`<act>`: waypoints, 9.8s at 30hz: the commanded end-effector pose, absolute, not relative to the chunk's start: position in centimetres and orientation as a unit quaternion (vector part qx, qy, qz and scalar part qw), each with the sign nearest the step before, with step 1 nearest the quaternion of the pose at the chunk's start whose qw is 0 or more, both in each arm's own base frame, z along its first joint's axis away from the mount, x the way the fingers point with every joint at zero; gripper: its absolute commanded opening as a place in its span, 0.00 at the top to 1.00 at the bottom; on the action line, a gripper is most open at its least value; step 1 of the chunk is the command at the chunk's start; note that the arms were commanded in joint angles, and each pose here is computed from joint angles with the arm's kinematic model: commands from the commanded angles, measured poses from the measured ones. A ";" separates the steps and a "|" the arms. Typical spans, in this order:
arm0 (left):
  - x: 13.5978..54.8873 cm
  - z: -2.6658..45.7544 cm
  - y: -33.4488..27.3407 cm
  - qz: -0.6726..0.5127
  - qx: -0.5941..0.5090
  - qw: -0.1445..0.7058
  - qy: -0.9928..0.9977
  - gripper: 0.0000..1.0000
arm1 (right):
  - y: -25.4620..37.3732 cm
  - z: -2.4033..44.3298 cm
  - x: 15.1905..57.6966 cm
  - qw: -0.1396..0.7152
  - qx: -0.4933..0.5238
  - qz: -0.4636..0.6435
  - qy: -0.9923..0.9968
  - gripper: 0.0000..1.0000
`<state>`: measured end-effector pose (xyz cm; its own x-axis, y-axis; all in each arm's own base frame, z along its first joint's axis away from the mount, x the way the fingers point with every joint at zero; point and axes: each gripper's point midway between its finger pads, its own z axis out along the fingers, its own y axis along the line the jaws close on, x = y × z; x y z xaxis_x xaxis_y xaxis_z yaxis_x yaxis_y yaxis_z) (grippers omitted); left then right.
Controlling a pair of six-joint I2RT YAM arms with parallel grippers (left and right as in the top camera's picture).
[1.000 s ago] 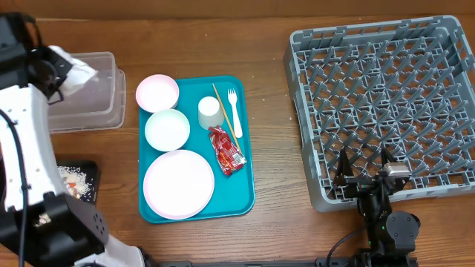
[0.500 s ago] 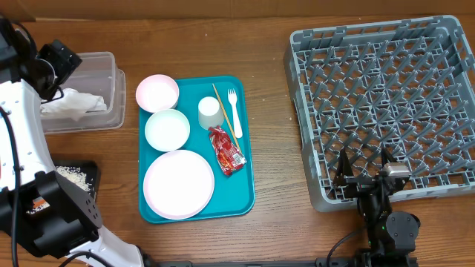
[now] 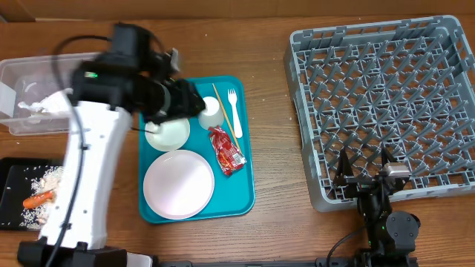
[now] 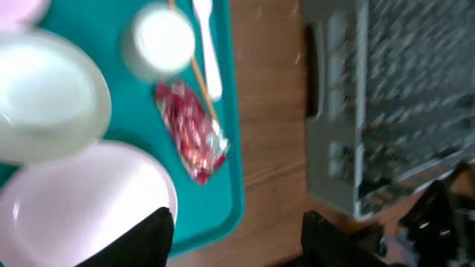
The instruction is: Sort waste into correct bins and load items into the dishwasher
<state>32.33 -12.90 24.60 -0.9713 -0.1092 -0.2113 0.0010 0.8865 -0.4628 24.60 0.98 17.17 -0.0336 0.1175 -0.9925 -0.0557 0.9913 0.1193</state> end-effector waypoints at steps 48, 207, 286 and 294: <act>32.4 2.8 -16.1 -0.074 -0.161 0.126 0.976 0.43 | 1.0 17.0 24.6 0.697 0.022 0.060 0.715 0.00; 41.4 13.1 17.9 0.167 -0.396 0.305 0.850 0.51 | 1.0 17.0 24.6 0.697 0.022 0.060 0.715 0.00; 30.8 24.8 -3.4 -0.252 -0.187 0.200 0.928 0.00 | 1.0 17.0 24.6 0.697 0.021 0.060 0.715 0.00; 28.6 22.6 5.9 -0.129 -0.457 0.174 0.863 0.00 | 1.0 17.0 24.6 0.697 0.022 0.060 0.715 0.00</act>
<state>29.90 1.98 22.99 -0.7026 -0.6817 -0.2040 -0.5554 0.7046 -0.4417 24.60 0.98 17.15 -0.0344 0.1175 -0.9925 -0.0556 0.9913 0.1193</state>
